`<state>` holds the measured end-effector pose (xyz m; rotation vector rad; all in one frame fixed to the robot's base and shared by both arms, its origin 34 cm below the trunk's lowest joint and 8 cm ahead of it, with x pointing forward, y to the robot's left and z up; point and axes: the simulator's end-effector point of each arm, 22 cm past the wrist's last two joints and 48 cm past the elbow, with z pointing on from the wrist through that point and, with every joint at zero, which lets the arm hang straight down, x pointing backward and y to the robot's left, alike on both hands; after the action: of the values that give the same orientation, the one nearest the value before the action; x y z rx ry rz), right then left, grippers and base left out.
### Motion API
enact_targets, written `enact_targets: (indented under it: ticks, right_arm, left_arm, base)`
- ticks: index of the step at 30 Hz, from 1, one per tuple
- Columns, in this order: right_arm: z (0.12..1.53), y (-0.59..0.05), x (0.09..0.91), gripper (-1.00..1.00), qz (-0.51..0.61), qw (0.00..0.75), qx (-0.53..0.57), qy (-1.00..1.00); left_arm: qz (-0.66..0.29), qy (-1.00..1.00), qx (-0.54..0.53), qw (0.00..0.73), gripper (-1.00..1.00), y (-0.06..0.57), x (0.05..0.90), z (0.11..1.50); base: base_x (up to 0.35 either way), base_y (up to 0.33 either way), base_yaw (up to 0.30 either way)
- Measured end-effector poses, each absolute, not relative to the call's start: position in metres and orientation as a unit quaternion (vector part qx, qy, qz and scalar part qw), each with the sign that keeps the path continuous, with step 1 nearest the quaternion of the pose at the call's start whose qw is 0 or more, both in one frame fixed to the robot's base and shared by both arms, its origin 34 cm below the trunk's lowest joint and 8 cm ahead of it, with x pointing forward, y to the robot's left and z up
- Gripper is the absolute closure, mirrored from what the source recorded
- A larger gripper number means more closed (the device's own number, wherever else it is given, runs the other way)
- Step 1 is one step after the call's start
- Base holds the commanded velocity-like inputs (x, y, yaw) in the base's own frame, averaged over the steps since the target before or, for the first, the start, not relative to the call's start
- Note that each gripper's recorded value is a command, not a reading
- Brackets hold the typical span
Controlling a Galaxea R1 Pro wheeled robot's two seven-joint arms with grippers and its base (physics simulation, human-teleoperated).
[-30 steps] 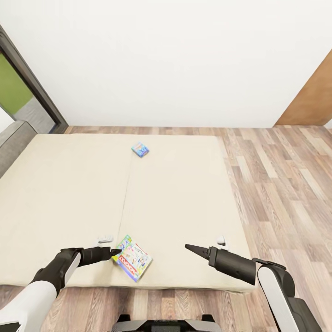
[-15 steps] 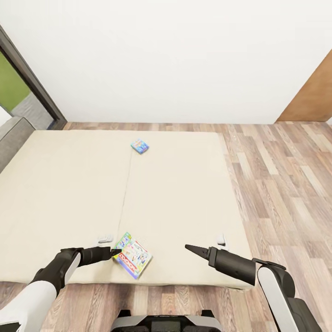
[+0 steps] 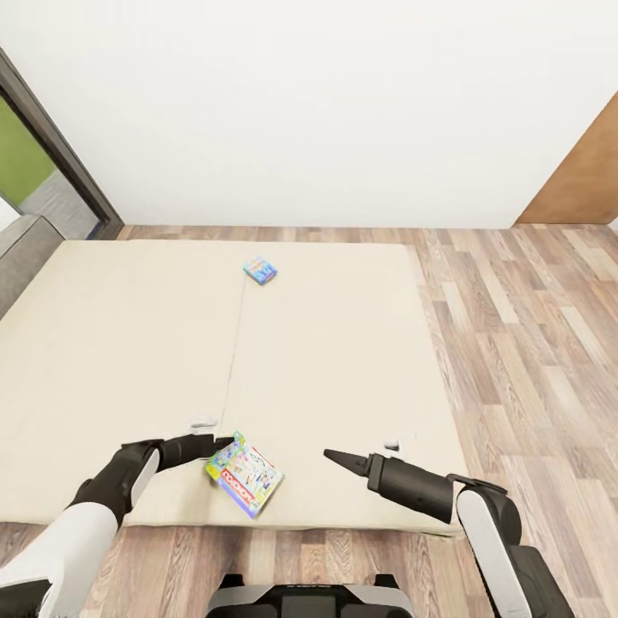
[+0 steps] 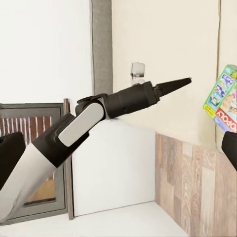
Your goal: Put all the toys in the child's room - the three board games (two on the bed and one on the table), the two jigsaw puzzles on the table, and the tennis ball on the table - inside the toy box on the table in the child's room.
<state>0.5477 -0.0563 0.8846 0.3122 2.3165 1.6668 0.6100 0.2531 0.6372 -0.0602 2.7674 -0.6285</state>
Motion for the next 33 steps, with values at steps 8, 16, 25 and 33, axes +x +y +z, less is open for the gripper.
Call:
enact_targets:
  ticks: [8, 16, 25, 33]
  right_arm:
    - [0.897, -0.030, 0.548, -1.00, 0.596, 0.135, 0.104, 0.784]
    - [0.899, -0.025, 0.549, -1.00, 0.600, 0.137, 0.106, 0.781]
    - [0.898, -0.026, 0.550, -1.00, 0.598, 0.138, 0.107, 0.782]
    - [0.895, -0.027, 0.549, -1.00, 0.598, 0.134, 0.110, 0.782]
  left_arm:
    - [-0.219, 0.961, -0.014, 0.171, -1.00, 0.253, 0.626, 0.645]
    - [-0.217, 0.961, -0.015, 0.168, -1.00, 0.253, 0.626, 0.645]
    - [-0.196, 0.969, -0.026, 0.148, -1.00, 0.262, 0.621, 0.639]
    - [-0.155, 0.981, -0.042, 0.111, -1.00, 0.278, 0.606, 0.625]
  base:
    - [0.000, 0.000, 0.000]
    - [0.000, 0.000, 0.000]
    - [0.000, 0.000, 0.000]
    - [0.000, 0.000, 0.000]
